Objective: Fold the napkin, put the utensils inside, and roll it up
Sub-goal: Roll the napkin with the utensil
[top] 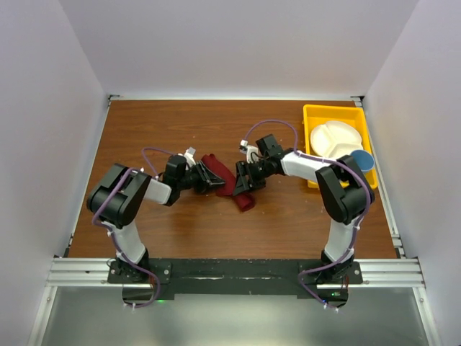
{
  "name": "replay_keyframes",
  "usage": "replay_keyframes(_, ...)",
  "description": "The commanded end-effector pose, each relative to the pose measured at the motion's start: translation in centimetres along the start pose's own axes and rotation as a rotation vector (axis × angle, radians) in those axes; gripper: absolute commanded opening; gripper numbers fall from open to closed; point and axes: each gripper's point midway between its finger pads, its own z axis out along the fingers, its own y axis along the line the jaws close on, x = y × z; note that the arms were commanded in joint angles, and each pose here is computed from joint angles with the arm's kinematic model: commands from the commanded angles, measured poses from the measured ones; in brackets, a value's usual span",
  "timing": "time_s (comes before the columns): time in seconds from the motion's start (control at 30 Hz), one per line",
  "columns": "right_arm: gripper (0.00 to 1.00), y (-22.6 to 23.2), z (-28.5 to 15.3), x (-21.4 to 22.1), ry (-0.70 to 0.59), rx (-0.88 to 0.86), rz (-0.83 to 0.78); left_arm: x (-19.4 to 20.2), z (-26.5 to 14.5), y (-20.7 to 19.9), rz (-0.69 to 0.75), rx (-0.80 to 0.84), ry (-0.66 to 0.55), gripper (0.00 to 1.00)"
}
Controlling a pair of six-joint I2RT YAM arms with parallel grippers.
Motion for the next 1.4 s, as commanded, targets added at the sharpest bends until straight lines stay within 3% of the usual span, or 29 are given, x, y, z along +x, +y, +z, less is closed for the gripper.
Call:
replay_keyframes(0.0,0.65,-0.1,-3.4,-2.4,-0.045,0.162,-0.081,-0.2,0.4,-0.8,0.013,0.045,-0.017,0.29)
replay_keyframes(0.07,0.66,0.5,-4.8,-3.9,-0.075,0.196,-0.108,-0.3,0.3,-1.1,0.017,0.049,-0.017,0.29)
replay_keyframes(0.23,0.66,3.9,-4.8,-5.7,-0.11,0.059,-0.127,-0.7,0.2,-1.8,0.021,0.062,-0.025,0.29)
replay_keyframes(0.5,0.48,6.0,-1.9,-4.0,-0.057,-0.105,-0.118,-1.6,-0.9,-4.8,0.051,0.111,-0.056,0.31)
replay_keyframes(0.63,0.44,5.6,-1.5,-3.8,-0.051,-0.101,-0.13,-2.9,-1.5,-7.0,0.074,0.143,-0.086,0.32)
replay_keyframes(0.8,0.38,5.3,-0.7,-3.7,-0.029,-0.115,-0.116,-4.5,-1.4,-7.0,0.071,0.136,-0.106,0.32)
replay_keyframes(1.37,0.36,4.0,2.0,-2.1,0.007,-0.013,-0.097,-6.1,0.3,-5.0,0.051,0.085,-0.095,0.33)
